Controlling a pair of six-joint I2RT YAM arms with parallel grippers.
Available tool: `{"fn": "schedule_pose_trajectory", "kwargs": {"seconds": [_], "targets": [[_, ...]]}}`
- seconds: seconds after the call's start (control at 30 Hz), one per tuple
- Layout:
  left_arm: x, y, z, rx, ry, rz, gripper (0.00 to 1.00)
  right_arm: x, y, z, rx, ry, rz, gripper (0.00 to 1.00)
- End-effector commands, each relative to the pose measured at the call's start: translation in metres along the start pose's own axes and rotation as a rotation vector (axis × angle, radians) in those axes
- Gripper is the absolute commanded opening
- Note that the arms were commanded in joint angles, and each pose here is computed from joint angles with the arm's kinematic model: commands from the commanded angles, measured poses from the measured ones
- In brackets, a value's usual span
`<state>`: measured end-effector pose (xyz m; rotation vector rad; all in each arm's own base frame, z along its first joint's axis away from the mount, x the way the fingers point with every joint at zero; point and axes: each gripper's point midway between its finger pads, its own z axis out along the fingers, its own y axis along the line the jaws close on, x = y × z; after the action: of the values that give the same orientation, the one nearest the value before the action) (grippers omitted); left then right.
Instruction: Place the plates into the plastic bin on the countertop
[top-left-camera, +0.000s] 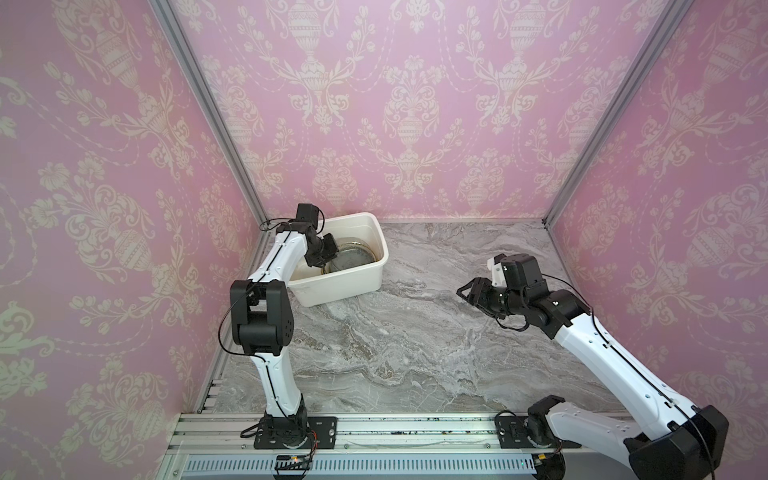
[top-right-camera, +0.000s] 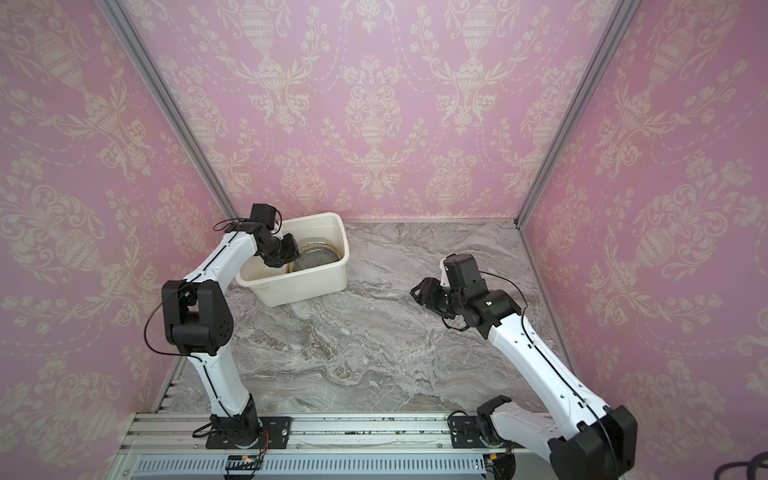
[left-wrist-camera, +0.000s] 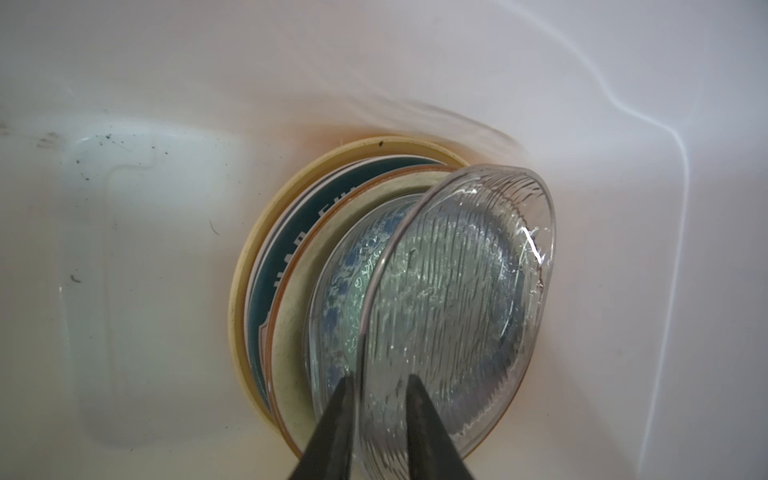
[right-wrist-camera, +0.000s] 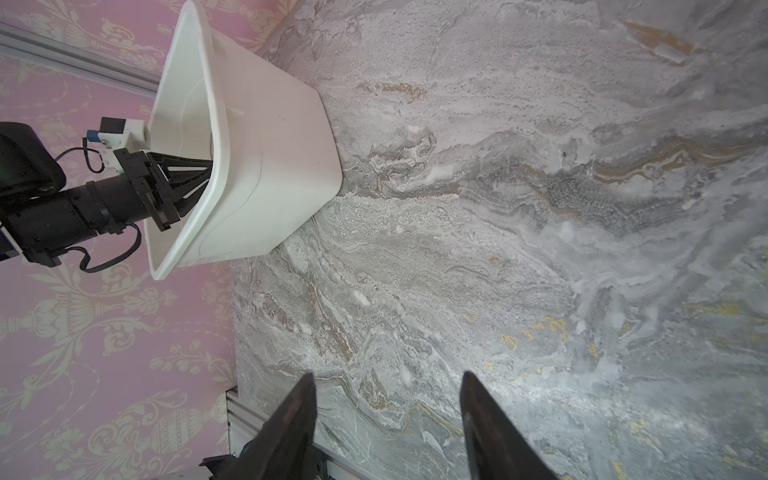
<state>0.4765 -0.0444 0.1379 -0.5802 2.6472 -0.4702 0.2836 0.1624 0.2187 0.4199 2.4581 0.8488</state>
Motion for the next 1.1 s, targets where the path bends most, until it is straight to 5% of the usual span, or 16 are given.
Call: {"fn": "schedule_pose_trajectory", "kwargs": {"seconds": [0.0,0.4,0.83,1.07], "targets": [[0.001,0.01,0.007,-0.029,0.009,-0.011,0.31,-0.006,0.007,-0.005,-0.019,-0.015,0.005,0.56],[-0.007,0.006,-0.019,-0.041,-0.059,0.059,0.69,-0.013,0.013,-0.009,-0.038,-0.037,0.002,0.56],[-0.033,-0.027,-0.182,0.102,-0.619,0.131,0.84,-0.049,0.032,-0.042,-0.1,-0.289,-0.188,0.6],[0.024,0.015,-0.194,0.051,-0.781,0.244,0.93,-0.078,0.022,-0.057,0.029,-0.478,-0.415,0.67]]}}
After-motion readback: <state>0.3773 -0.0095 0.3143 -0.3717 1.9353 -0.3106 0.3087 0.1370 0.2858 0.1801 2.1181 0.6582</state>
